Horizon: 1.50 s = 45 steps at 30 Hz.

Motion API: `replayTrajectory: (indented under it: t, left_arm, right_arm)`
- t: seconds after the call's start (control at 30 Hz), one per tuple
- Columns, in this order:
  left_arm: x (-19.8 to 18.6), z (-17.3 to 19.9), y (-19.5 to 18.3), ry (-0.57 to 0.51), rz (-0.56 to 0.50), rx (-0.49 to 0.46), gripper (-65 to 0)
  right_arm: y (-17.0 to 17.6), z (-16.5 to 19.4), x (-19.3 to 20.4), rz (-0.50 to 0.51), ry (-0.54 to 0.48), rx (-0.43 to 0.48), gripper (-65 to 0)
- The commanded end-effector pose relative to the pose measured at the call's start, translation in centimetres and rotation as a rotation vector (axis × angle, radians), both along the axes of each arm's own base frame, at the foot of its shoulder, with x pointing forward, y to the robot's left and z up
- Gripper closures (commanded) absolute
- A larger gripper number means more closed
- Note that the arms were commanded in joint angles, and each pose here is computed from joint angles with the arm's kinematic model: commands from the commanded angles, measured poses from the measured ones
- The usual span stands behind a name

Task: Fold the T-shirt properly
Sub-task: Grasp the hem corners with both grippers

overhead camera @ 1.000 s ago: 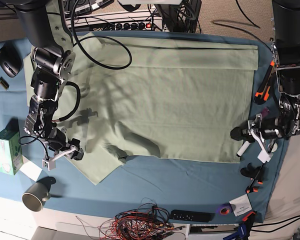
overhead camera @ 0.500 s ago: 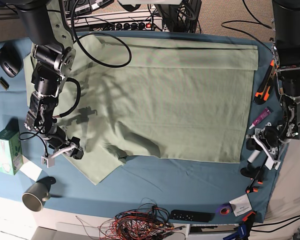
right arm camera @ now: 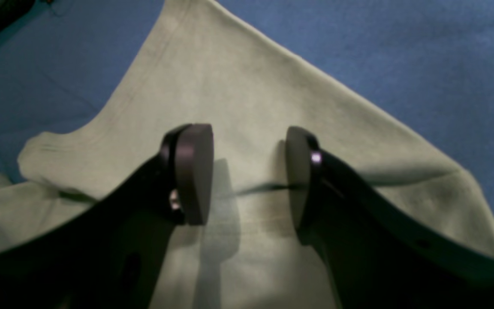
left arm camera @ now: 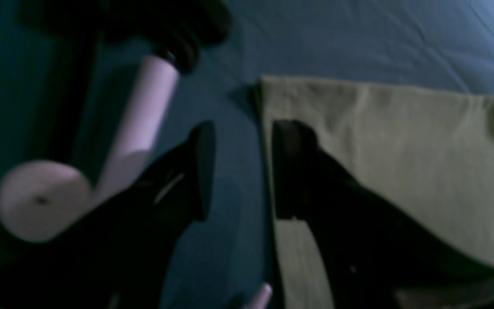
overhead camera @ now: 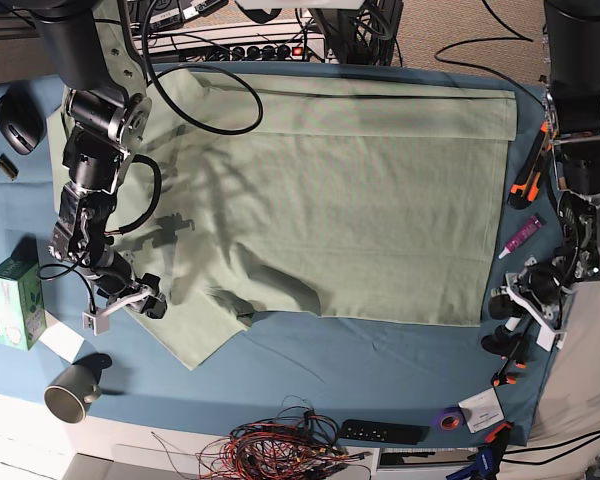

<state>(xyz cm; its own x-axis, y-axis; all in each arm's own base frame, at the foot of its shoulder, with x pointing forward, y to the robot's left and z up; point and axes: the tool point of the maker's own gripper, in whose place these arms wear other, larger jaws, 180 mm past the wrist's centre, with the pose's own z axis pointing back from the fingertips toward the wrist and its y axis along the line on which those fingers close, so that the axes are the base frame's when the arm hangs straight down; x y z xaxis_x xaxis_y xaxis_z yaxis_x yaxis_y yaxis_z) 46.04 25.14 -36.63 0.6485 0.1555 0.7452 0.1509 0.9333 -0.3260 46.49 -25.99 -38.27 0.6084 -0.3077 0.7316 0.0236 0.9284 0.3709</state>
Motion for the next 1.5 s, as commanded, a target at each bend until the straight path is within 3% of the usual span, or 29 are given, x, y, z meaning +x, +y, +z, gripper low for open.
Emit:
replayTrajectory:
  t: [0.0, 0.67, 1.1, 1.17, 1.37, 1.47]
  left_arm:
    - [1.9, 3.0, 0.7, -0.083, 0.016, 0.005, -22.8]
    - [2.0, -0.1, -2.3, -0.009, 0.056, -0.044, -22.5]
    - [2.0, 1.0, -5.4, -0.051, -0.038, -0.144, -22.2]
    - [1.8, 1.5, -6.3, -0.077, -0.099, -0.158, -20.4]
    - [1.8, 1.5, -6.4, -0.079, -0.104, -0.159, -12.6]
    - [1.9, 1.6, -6.4, -0.087, -0.101, -0.16, -1.0]
  right_arm:
    - [-0.6, 1.5, 1.0, -0.003, -0.036, -0.016, -27.5]
    - [-0.2, 1.5, 1.1, -0.001, -0.042, -0.01, -27.5]
    - [-0.2, 1.5, 1.1, -0.001, -0.041, -0.011, -27.5]
    - [-0.2, 1.5, 1.1, -0.001, -0.041, -0.011, -27.5]
    - [-0.2, 1.5, 1.1, -0.001, -0.042, -0.011, -27.5]
    - [-0.2, 1.5, 1.1, -0.001, -0.042, -0.011, -27.5]
